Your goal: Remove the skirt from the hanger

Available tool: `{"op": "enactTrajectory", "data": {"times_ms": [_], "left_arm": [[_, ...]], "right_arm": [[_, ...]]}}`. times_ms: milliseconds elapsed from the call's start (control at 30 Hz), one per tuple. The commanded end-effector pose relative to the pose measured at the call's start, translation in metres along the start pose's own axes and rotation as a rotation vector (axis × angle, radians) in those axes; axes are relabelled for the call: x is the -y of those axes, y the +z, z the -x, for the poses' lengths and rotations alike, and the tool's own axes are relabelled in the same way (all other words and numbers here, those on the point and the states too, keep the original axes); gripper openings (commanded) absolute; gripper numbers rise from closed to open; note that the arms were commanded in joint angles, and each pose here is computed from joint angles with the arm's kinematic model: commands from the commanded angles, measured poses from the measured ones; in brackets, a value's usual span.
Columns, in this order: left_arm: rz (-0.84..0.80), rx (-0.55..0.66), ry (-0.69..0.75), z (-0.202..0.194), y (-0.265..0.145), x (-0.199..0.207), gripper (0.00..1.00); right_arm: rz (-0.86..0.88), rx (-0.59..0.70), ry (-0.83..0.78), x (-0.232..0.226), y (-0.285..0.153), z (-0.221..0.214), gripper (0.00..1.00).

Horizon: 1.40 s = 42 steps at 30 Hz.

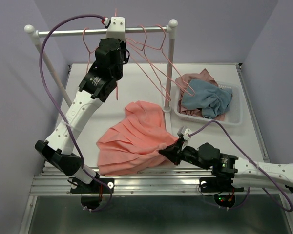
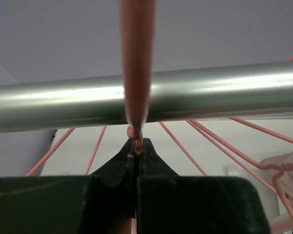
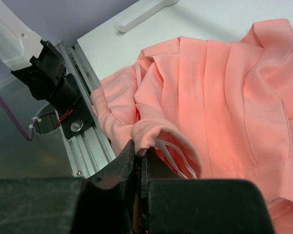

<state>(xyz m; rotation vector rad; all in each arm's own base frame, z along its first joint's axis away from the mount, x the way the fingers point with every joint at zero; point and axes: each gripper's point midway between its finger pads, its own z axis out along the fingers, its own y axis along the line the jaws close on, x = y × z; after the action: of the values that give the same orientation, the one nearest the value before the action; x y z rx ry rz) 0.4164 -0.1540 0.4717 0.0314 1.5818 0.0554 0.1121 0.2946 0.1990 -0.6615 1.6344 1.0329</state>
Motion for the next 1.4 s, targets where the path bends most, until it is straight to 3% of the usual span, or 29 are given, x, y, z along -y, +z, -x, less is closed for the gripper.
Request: {"op": "enactTrajectory", "data": {"times_ms": [0,400,567,667,767,900,933,1000,1367], "left_arm": [[-0.002,0.045,-0.051,0.007,0.006,-0.001,0.0],[-0.012,0.025,-0.101,-0.008,-0.004,-0.005,0.0],[-0.037,0.027,-0.123,-0.004,-0.013,-0.006,0.09],[-0.048,0.036,-0.159,0.001,-0.017,-0.006,0.0],[-0.052,0.042,-0.167,0.003,-0.02,-0.007,0.0],[-0.05,0.035,-0.177,0.001,-0.022,-0.008,0.12],[-0.052,0.035,-0.178,0.0,-0.023,-0.008,0.11],[-0.06,0.042,-0.184,0.003,-0.025,-0.008,0.0],[-0.145,0.093,-0.174,0.018,-0.044,-0.006,0.0]], "right_arm": [[0.0,0.078,0.016,-0.007,-0.001,0.03,0.01],[-0.005,0.083,0.016,-0.007,-0.001,0.035,0.01],[-0.029,0.072,0.018,-0.005,0.0,0.038,0.01],[-0.023,0.073,0.024,-0.007,0.0,0.038,0.01],[-0.019,0.074,0.028,-0.008,0.0,0.039,0.01],[-0.019,0.07,0.022,-0.008,0.0,0.041,0.01],[-0.019,0.069,0.02,-0.008,0.0,0.041,0.01],[-0.019,0.066,0.012,-0.008,0.001,0.041,0.01],[-0.013,0.065,0.0,-0.01,0.005,0.042,0.01]]}}
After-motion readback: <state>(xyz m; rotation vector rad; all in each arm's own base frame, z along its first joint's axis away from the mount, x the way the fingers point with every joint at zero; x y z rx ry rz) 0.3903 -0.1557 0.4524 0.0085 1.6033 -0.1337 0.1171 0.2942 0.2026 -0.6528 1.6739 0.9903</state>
